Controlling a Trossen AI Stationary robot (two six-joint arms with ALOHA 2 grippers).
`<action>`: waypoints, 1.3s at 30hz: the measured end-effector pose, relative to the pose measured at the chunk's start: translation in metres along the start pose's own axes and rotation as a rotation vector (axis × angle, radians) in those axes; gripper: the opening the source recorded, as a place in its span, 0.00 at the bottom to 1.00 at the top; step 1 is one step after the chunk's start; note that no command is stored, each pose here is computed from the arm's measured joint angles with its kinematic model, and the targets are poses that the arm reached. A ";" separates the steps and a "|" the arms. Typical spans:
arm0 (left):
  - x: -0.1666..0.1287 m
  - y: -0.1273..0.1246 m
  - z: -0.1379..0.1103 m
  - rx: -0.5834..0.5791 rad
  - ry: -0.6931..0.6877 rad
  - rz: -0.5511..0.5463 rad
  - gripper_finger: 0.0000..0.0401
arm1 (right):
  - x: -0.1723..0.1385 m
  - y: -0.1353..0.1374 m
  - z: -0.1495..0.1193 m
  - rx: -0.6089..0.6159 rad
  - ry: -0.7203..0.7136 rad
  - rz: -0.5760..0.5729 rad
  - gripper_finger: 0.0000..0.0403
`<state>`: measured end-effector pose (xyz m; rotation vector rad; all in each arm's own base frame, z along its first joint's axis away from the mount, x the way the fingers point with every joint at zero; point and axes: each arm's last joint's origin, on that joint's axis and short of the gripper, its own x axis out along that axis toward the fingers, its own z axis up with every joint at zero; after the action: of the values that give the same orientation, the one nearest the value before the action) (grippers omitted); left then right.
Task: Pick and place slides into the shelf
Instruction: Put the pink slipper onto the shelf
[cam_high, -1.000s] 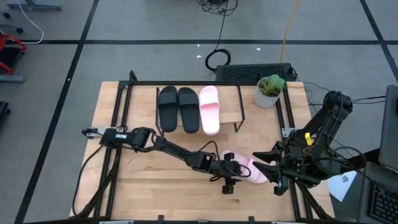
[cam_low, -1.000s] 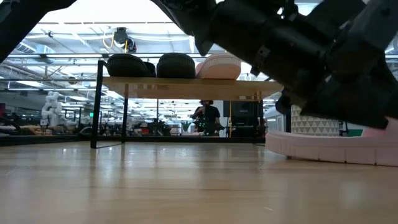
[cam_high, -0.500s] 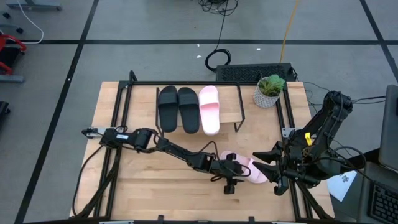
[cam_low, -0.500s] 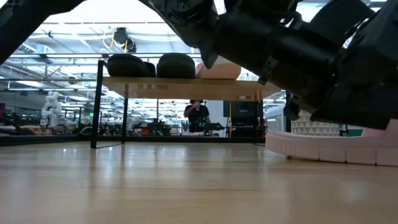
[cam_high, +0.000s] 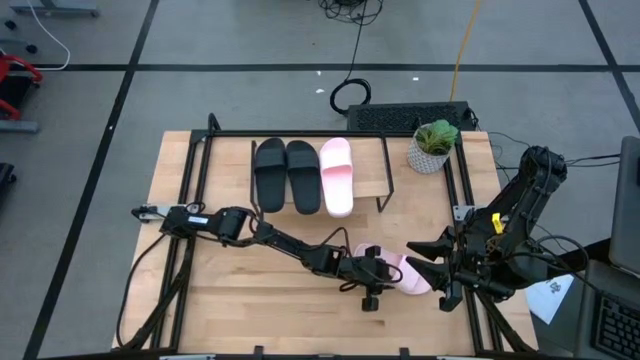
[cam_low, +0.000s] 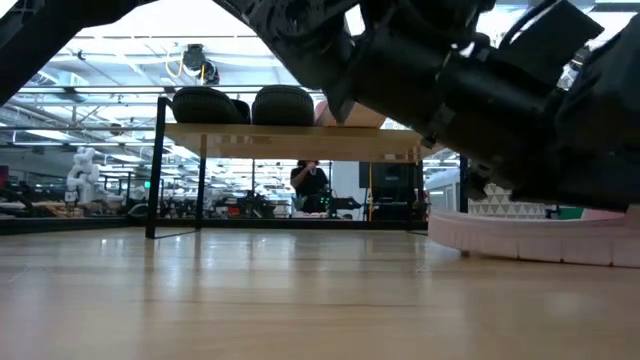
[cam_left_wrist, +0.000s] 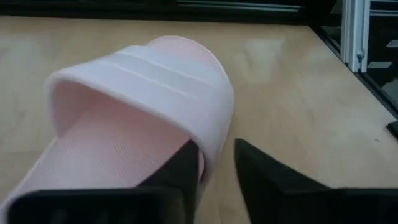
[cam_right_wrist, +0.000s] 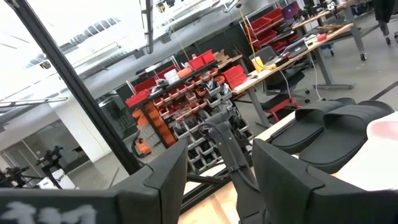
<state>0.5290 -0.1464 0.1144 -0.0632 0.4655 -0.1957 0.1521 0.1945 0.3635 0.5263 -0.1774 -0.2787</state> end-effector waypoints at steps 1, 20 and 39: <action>0.002 0.000 -0.002 -0.001 -0.011 -0.015 0.17 | 0.000 0.000 0.000 0.000 0.000 0.000 0.42; -0.030 -0.021 0.034 -0.016 0.029 -0.021 0.00 | 0.001 0.000 0.000 0.001 -0.002 0.003 0.42; -0.103 -0.073 0.067 -0.079 0.126 0.356 0.00 | 0.028 -0.010 0.027 -0.240 -0.144 -0.058 0.42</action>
<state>0.4571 -0.1958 0.2273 -0.0449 0.6019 0.1692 0.1697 0.1655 0.3839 0.2731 -0.2650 -0.3897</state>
